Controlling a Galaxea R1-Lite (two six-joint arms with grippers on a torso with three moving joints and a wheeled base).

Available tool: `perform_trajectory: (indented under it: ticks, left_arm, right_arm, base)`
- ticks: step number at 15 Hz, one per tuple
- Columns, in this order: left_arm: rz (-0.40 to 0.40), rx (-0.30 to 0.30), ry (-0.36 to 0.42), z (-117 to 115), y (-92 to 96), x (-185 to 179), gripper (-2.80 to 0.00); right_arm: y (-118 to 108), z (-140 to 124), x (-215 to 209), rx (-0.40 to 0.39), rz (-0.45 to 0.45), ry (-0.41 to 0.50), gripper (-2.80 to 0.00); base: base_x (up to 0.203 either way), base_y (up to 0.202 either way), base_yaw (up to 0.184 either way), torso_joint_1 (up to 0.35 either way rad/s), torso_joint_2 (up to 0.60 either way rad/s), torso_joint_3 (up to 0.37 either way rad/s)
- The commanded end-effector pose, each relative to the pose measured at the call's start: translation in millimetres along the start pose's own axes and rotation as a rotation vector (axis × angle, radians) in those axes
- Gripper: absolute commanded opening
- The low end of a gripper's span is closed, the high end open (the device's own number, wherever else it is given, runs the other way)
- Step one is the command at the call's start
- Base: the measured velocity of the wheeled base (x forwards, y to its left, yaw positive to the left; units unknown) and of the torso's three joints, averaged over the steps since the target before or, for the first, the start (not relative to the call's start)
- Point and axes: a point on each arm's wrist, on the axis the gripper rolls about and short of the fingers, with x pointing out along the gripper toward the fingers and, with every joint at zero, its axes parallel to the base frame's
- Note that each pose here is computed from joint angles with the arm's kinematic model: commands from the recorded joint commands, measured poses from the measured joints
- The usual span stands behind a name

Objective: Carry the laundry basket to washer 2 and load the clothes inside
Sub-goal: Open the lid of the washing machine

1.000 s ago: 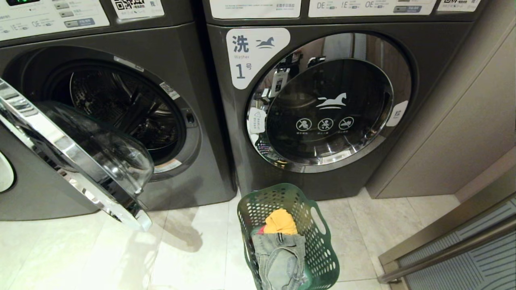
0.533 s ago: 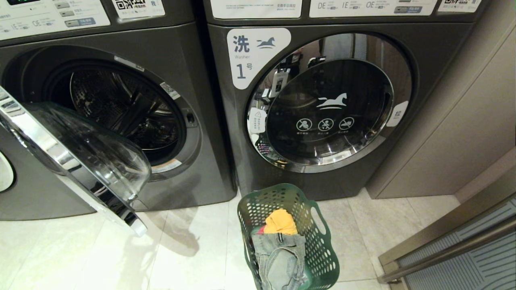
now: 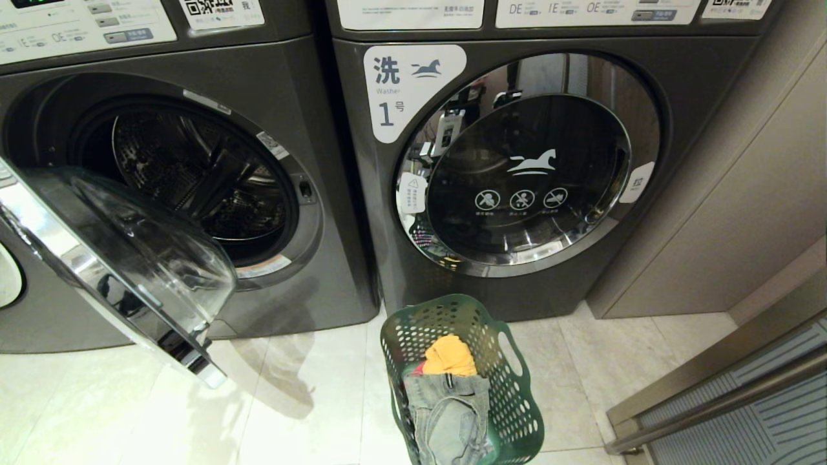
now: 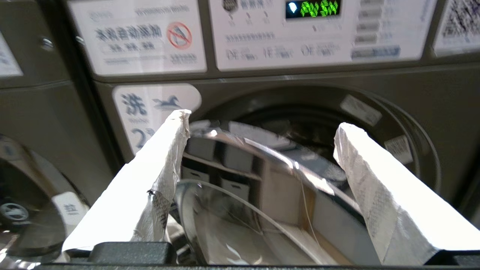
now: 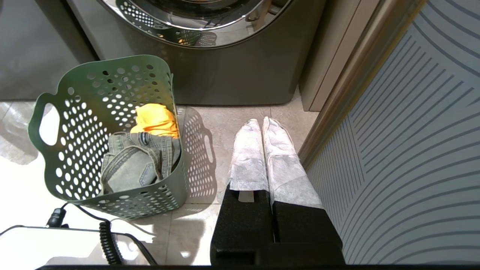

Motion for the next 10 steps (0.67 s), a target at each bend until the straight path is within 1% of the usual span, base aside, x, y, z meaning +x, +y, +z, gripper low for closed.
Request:
perform_trajectory:
  ticks: [1,3,5,6,8,10]
  left_arm:
    - [0.033,0.016,-0.058,28,-9.9,4,0.0]
    - [0.031,-0.029,-0.056,38,-23.0,14,0.0]
    - [-0.01,-0.09,-0.048,42,-48.5,23,0.0]
    - [-0.036,-0.108,-0.041,41,-63.9,27,0.0]
    - [-0.096,-0.133,-0.016,32,-105.4,38,0.0]
    - [-0.129,-0.152,0.021,22,-147.3,42,0.0]
  right_arm:
    - [0,0,0,-0.001,0.003,0.001,-2.8]
    - [0,0,0,-0.001,0.001,0.001,-2.8]
    - [0,0,0,-0.001,0.002,0.001,-2.8]
    - [0,0,0,-0.001,0.003,0.001,-2.8]
    - [0,0,0,-0.001,0.001,0.001,-2.8]
    - [0,0,0,-0.001,0.001,0.001,-2.8]
  base:
    - [0.0,0.0,0.0,0.0,0.0,0.0]
    - [0.0,0.0,0.0,0.0,0.0,0.0]
    - [0.0,0.0,0.0,0.0,0.0,0.0]
    - [0.0,0.0,0.0,0.0,0.0,0.0]
    - [0.0,0.0,0.0,0.0,0.0,0.0]
    - [0.0,0.0,0.0,0.0,0.0,0.0]
